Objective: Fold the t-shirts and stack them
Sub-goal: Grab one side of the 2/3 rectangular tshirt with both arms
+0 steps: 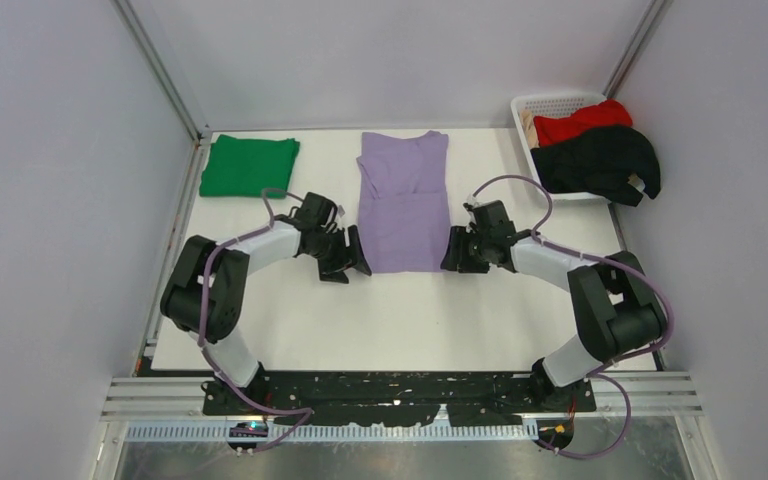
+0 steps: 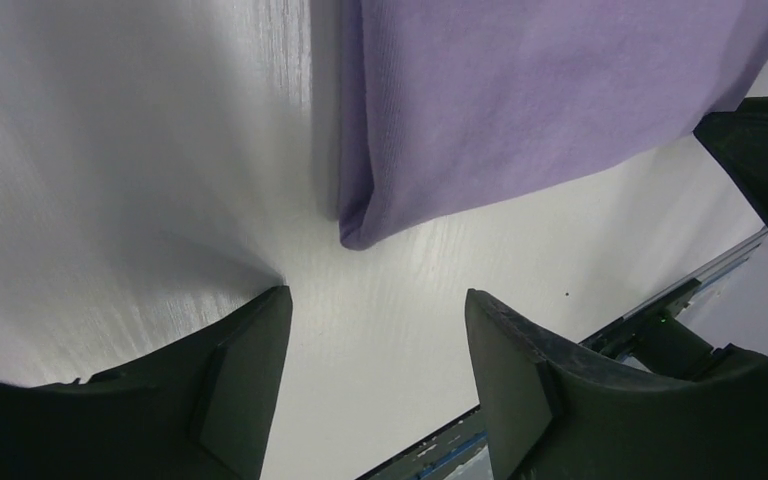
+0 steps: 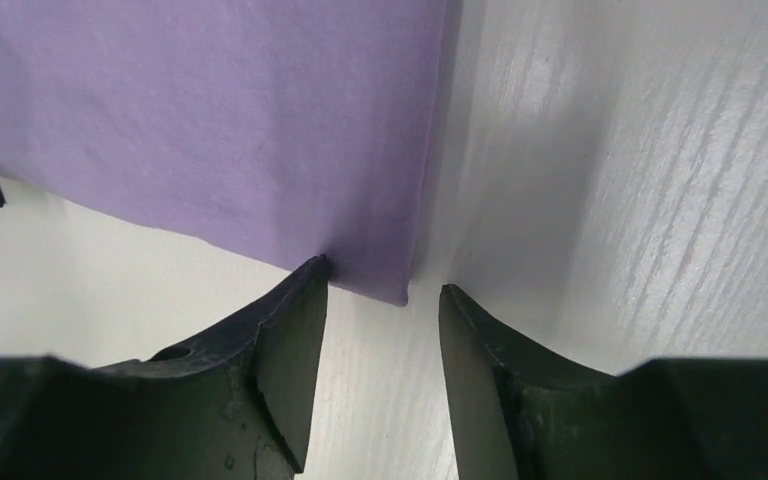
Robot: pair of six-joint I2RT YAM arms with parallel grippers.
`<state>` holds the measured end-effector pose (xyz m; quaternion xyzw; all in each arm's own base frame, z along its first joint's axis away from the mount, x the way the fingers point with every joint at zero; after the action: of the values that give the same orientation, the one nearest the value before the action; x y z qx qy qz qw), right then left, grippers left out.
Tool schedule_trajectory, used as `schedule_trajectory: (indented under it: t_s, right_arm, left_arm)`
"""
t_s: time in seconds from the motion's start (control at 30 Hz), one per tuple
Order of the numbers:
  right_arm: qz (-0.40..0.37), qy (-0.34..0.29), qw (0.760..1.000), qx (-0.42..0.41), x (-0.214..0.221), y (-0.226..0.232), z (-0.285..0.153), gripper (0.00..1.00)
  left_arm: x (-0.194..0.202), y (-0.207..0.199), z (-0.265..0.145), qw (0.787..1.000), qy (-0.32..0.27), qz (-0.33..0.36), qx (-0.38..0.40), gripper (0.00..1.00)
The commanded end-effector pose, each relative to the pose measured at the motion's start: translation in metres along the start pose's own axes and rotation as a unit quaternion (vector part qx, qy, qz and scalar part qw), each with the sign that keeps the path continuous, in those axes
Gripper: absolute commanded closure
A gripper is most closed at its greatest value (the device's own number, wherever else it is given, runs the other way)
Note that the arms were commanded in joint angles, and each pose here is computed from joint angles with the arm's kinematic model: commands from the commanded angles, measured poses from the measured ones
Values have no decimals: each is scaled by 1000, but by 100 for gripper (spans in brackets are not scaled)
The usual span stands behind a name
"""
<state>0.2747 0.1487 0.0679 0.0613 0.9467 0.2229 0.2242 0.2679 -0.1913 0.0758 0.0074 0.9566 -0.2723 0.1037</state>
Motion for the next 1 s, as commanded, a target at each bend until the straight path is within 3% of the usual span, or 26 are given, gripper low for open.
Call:
schedule_trajectory:
  t_s: [0.0, 0.07, 0.23, 0.43, 0.7, 0.8, 0.87, 0.97]
  right_arm:
    - [-12, 8, 1000, -13, -1, 7, 6, 57]
    - [-11, 12, 1000, -11, 1, 5, 9, 65]
    - [-9, 16, 1000, -8, 4, 3, 14, 73]
    - [-6, 17, 1000, 1, 5, -1, 18, 94]
    - [-11, 19, 1000, 12, 9, -6, 16, 95]
    - [-11, 18, 1000, 14, 8, -6, 16, 95]
    - [-13, 19, 1000, 12, 9, -6, 15, 95]
    - [-17, 28, 999, 7, 11, -4, 11, 95]
  left_arm:
    - [-6, 0, 11, 1000, -8, 8, -21, 36]
    - [-9, 2, 13, 1000, -9, 6, -28, 38]
    - [-12, 10, 22, 998, 2, 2, -56, 42]
    - [-12, 13, 27, 998, 7, -4, -65, 53]
    - [-14, 18, 35, 997, 17, -14, -78, 61]
    - [-15, 20, 38, 996, 21, -18, -85, 74]
    - [-16, 20, 38, 995, 27, -27, -90, 100]
    - [-11, 19, 33, 995, 33, -31, -90, 100]
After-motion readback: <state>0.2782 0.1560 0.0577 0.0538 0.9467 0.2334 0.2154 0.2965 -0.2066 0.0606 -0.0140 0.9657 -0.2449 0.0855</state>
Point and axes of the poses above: each gripper's point midway between its finger pads, its own z axis out along the fingers, its own y axis along the line the jaws close on, x = y × z, the point moved 5 cm from there along -z, back along the fingers, and after that the axes turned 8 degrees about z, right-handed, at the moved point
